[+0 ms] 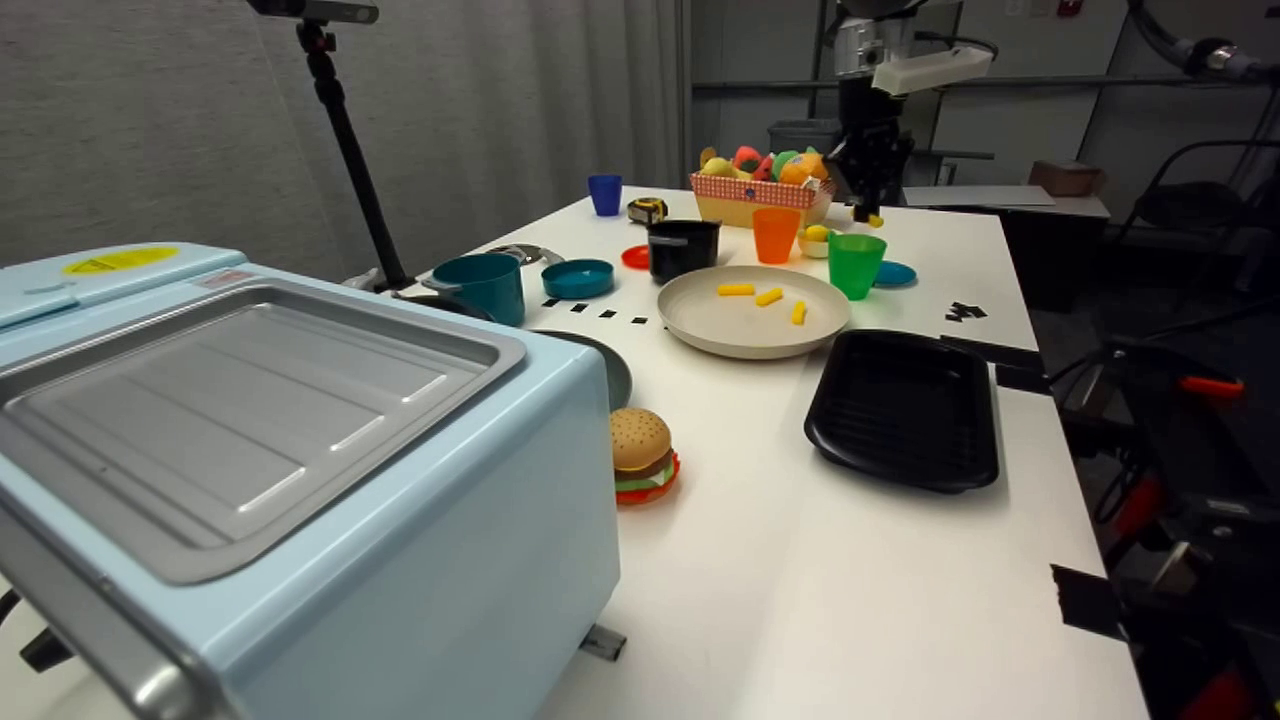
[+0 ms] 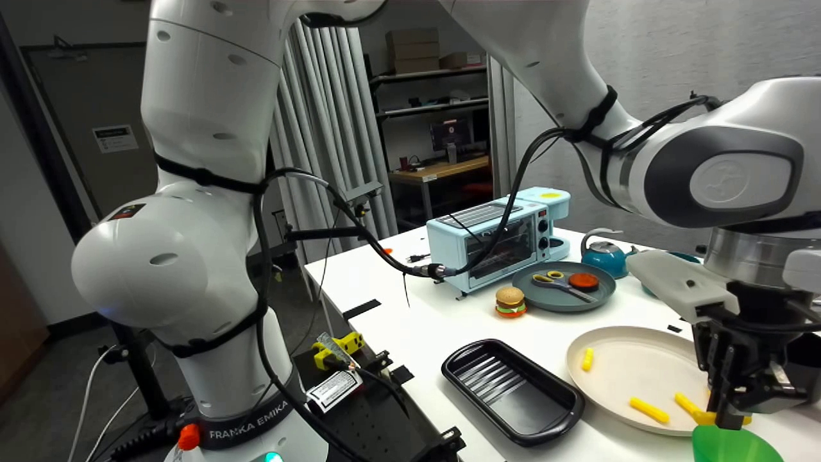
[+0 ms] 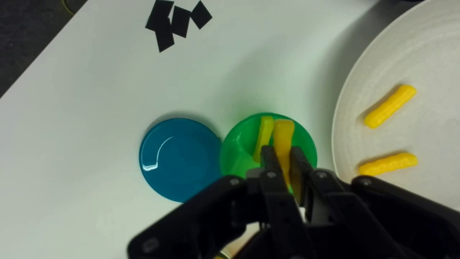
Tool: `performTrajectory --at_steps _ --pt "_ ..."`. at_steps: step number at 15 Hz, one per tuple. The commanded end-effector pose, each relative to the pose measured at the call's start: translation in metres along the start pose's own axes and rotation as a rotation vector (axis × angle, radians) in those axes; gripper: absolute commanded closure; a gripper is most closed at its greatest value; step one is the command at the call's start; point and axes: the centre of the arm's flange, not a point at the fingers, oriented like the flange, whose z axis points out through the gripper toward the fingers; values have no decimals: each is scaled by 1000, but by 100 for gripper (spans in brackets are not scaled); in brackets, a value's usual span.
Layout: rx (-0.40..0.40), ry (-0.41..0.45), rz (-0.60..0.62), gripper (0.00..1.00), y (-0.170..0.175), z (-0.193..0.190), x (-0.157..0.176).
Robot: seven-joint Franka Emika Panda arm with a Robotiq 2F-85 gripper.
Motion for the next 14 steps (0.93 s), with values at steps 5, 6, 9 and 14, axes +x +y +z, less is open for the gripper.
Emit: performTrajectory --at_steps 5,6,9,14 --pt "-11 1 -13 33 -5 -4 4" --pt "-9 5 -14 25 -6 -5 4" --pt "-10 18 -3 3 -14 -4 4" --pt "14 -2 48 0 -47 1 6"
